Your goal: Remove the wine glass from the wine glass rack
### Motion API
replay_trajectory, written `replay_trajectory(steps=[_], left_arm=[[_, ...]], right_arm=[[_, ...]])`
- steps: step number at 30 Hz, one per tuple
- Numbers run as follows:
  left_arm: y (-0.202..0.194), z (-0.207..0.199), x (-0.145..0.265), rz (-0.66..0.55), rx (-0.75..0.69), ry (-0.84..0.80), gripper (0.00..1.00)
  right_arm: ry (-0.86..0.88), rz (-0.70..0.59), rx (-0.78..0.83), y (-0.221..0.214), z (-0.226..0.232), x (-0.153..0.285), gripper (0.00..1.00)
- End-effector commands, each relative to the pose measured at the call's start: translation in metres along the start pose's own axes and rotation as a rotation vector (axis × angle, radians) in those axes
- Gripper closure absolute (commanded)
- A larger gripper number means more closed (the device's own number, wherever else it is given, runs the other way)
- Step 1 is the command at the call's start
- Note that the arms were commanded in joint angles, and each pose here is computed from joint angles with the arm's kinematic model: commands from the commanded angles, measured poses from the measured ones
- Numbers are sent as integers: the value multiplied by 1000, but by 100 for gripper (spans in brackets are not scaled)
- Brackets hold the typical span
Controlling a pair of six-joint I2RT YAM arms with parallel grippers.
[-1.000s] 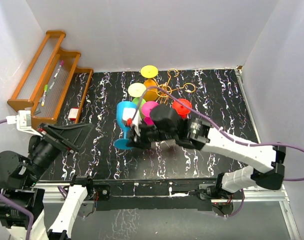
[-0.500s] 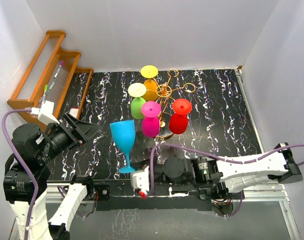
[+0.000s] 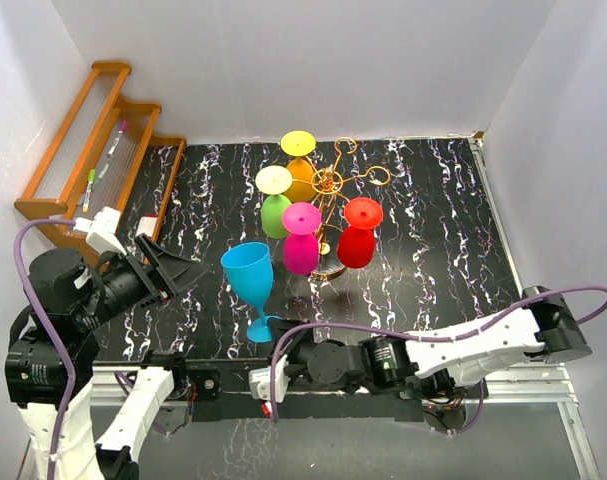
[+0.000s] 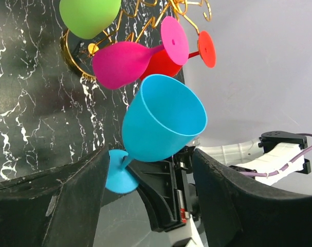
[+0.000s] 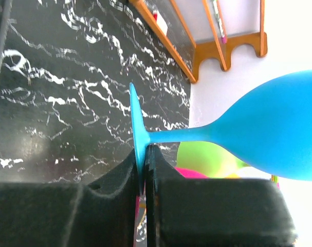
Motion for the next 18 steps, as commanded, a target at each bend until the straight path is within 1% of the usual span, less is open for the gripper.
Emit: replay_trajectory(steps=[1, 6, 11, 18], left_arm=[[-4, 8, -6, 72, 6, 29, 36], [-6, 16, -10, 93, 8, 53, 36], [-10, 27, -18, 128, 16, 89, 37], [-11, 37, -27, 141, 29, 117, 38]], right_arm=[[-60, -8, 131, 17, 14, 2, 92], [-76, 11, 223, 14, 26, -1, 92], [-111, -13, 274, 19, 26, 0, 92], [-97, -4, 361, 24, 34, -6, 92]])
Point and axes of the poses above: each gripper's point midway between its finger pads, its own x axis back along the fingers, its own z axis along the line the jaws close on, y = z × x, the point moved 10 cm from there along x, back along the fingers, and after that the axes turned 3 degrees about x, right-handed, at the moved point
